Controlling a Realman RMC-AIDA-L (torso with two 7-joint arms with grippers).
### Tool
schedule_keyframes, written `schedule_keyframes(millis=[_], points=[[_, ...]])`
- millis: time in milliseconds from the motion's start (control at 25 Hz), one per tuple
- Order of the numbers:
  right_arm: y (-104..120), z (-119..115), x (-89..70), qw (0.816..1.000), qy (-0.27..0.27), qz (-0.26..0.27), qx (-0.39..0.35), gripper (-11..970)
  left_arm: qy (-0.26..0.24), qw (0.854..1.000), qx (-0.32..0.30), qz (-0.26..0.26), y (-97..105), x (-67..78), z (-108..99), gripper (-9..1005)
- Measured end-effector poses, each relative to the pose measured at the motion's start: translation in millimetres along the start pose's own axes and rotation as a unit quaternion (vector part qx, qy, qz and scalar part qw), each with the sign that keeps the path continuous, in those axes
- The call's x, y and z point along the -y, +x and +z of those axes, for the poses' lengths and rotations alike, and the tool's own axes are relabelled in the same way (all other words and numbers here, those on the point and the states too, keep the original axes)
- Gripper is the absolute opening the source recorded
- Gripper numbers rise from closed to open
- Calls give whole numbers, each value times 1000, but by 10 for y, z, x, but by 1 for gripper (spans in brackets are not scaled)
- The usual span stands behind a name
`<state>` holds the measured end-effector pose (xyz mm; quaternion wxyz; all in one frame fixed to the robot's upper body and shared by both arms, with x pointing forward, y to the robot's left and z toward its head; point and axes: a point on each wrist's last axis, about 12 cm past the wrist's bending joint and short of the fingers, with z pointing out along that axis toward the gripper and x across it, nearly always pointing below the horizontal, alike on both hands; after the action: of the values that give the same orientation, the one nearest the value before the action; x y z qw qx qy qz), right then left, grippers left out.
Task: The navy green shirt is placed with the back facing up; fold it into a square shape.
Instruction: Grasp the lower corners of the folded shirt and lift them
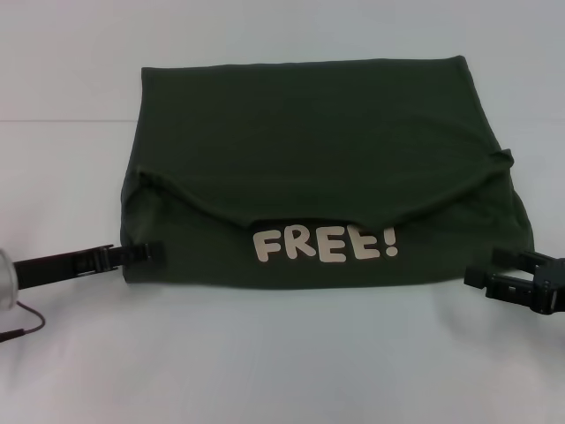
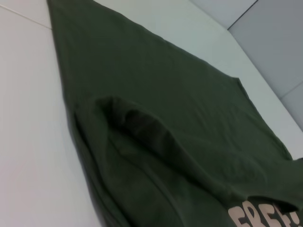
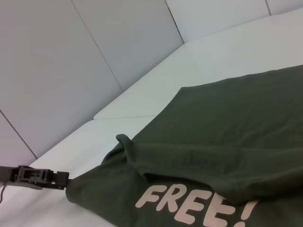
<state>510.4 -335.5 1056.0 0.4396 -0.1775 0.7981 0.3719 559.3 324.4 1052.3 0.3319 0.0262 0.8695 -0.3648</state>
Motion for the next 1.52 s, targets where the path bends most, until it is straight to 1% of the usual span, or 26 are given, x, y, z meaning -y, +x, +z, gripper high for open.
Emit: schedule_keyframes(millis=[200, 600, 760, 1040, 1280, 1480, 1520], points=[[-15, 19, -2, 1000, -1, -2, 0, 911, 0, 1000, -12, 12, 9, 53, 98, 812], [-14, 28, 0, 1000, 1, 2, 1, 910, 1, 1000, -20, 17, 17, 71, 119, 790], [-12, 26, 2, 1000, 2, 4, 1, 910, -14, 1000, -19, 17, 35, 32, 111, 706], [-2, 18, -4, 1000, 0, 6, 0, 909, -15, 999, -26, 30, 50, 62, 162, 559], [3, 14, -8, 1000, -1, 7, 0, 909, -11, 999, -32, 36, 56, 79, 176, 319], [-20, -4, 0, 1000, -1, 9, 0, 908, -10, 999, -36, 39, 62, 85, 184, 89], [-44, -19, 10, 1000, 0, 13, -1, 908, -11, 999, -36, 39, 61, 85, 185, 77]])
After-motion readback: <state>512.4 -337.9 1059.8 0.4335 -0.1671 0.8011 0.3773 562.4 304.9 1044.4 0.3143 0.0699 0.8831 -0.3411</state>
